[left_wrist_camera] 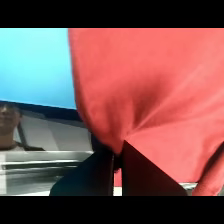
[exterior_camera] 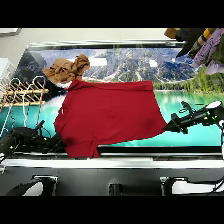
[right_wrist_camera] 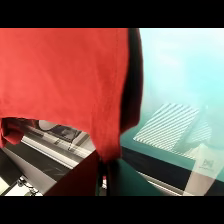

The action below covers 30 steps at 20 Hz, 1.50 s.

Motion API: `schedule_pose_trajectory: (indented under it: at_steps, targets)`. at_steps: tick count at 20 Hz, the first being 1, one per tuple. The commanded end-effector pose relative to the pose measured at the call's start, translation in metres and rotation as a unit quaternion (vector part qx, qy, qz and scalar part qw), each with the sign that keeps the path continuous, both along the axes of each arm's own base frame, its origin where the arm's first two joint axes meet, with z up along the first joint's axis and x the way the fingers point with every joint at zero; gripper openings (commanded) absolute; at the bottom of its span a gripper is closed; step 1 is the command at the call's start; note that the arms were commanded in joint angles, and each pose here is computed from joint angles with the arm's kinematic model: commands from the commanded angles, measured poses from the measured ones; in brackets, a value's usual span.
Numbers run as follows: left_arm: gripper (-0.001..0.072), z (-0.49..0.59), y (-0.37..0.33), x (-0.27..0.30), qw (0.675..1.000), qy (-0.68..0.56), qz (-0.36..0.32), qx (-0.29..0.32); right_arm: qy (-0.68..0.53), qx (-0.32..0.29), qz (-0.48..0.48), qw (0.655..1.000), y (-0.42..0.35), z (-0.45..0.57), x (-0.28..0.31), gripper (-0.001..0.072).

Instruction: Fold the clothes and pants, and hang the long-sleeved shirts on hangers.

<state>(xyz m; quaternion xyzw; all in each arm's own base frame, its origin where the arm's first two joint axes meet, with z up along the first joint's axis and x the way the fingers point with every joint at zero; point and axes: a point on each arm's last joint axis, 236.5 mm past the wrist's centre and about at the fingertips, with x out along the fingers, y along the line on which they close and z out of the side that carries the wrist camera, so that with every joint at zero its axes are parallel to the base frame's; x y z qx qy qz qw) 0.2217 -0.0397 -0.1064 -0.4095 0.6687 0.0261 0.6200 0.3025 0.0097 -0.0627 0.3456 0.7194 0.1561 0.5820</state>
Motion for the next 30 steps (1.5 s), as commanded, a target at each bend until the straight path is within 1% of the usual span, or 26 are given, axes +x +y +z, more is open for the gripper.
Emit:
schedule_pose_trajectory:
  at_steps: [1, 2, 4, 6, 7, 8, 10, 12, 14, 17, 18, 19, 20, 22, 24, 26, 27, 28, 30]
  targets:
    - [0.0016, 0.001, 0.001, 0.007, 1.0, -0.009, 0.008, 0.004, -0.044, 0.015, 0.008, 0.999, 0.007, 0.017, 0.009, 0.0026]
    - [0.0015, 0.005, 0.002, 0.012, 1.0, -0.017, 0.01, 0.003, -0.072, 0.022, 0.01, 0.997, 0.015, 0.026, 0.017, 0.0026]
    - [0.0015, 0.025, 0.005, 0.036, 0.998, -0.054, 0.02, 0.002, -0.138, 0.014, 0.033, 0.99, 0.043, 0.042, 0.038, 0.0025]
    - [0.0014, 0.062, 0.017, 0.076, 0.993, -0.114, 0.029, 0.014, -0.21, -0.023, 0.046, 0.976, 0.069, 0.062, 0.068, 0.0025]
    - [0.0014, 0.092, 0.027, 0.102, 0.987, -0.157, 0.032, 0.029, -0.256, -0.043, 0.035, 0.965, 0.076, 0.084, 0.092, 0.0025]
    - [0.0014, 0.129, 0.037, 0.126, 0.977, -0.204, 0.03, 0.046, -0.305, -0.057, 0.027, 0.95, 0.081, 0.114, 0.114, 0.0025]
    - [0.0015, 0.227, 0.053, 0.169, 0.945, -0.315, 0.017, 0.086, -0.417, -0.083, 0.014, 0.905, 0.082, 0.203, 0.148, 0.0025]
    - [0.0015, 0.341, 0.06, 0.186, 0.894, -0.427, 0.001, 0.134, -0.526, -0.11, -0.002, 0.843, 0.076, 0.312, 0.152, 0.0025]
    - [0.0015, 0.448, 0.063, 0.173, 0.837, -0.514, 0.011, 0.185, -0.62, -0.158, -0.016, 0.769, 0.066, 0.417, 0.121, 0.0025]
    - [0.0015, 0.569, 0.066, 0.114, 0.753, -0.604, 0.07, 0.251, -0.722, -0.212, -0.069, 0.655, 0.052, 0.545, 0.027, 0.0025]
    - [0.0015, 0.595, 0.067, 0.089, 0.729, -0.621, 0.095, 0.27, -0.743, -0.222, -0.092, 0.625, 0.048, 0.572, -0.006, 0.0025]
    - [0.0015, 0.613, 0.07, 0.065, 0.711, -0.632, 0.121, 0.284, -0.759, -0.23, -0.117, 0.597, 0.043, 0.594, -0.039, 0.0025]
    - [0.0015, 0.624, 0.074, 0.042, 0.697, -0.635, 0.152, 0.296, -0.77, -0.235, -0.141, 0.576, 0.038, 0.608, -0.066, 0.0025]
    - [0.0014, 0.63, 0.087, 0.006, 0.68, -0.626, 0.196, 0.328, -0.78, -0.241, -0.179, 0.549, 0.028, 0.625, -0.102, 0.0025]
    - [0.0014, 0.627, 0.095, -0.013, 0.677, -0.611, 0.209, 0.353, -0.781, -0.23, -0.199, 0.545, 0.026, 0.63, -0.113, 0.0025]
    - [0.0014, 0.615, 0.097, -0.008, 0.693, -0.594, 0.202, 0.355, -0.768, -0.219, -0.208, 0.565, 0.025, 0.624, -0.101, 0.0025]
    - [0.0014, 0.607, 0.098, -0.001, 0.703, -0.584, 0.193, 0.356, -0.752, -0.213, -0.213, 0.587, 0.024, 0.614, -0.087, 0.0025]
    - [0.0014, 0.597, 0.1, 0.009, 0.715, -0.573, 0.18, 0.359, -0.727, -0.209, -0.215, 0.617, 0.023, 0.599, -0.07, 0.0025]
    - [0.0014, 0.568, 0.102, 0.044, 0.743, -0.548, 0.13, 0.361, -0.648, -0.204, -0.206, 0.704, 0.022, 0.546, -0.022, 0.0026]
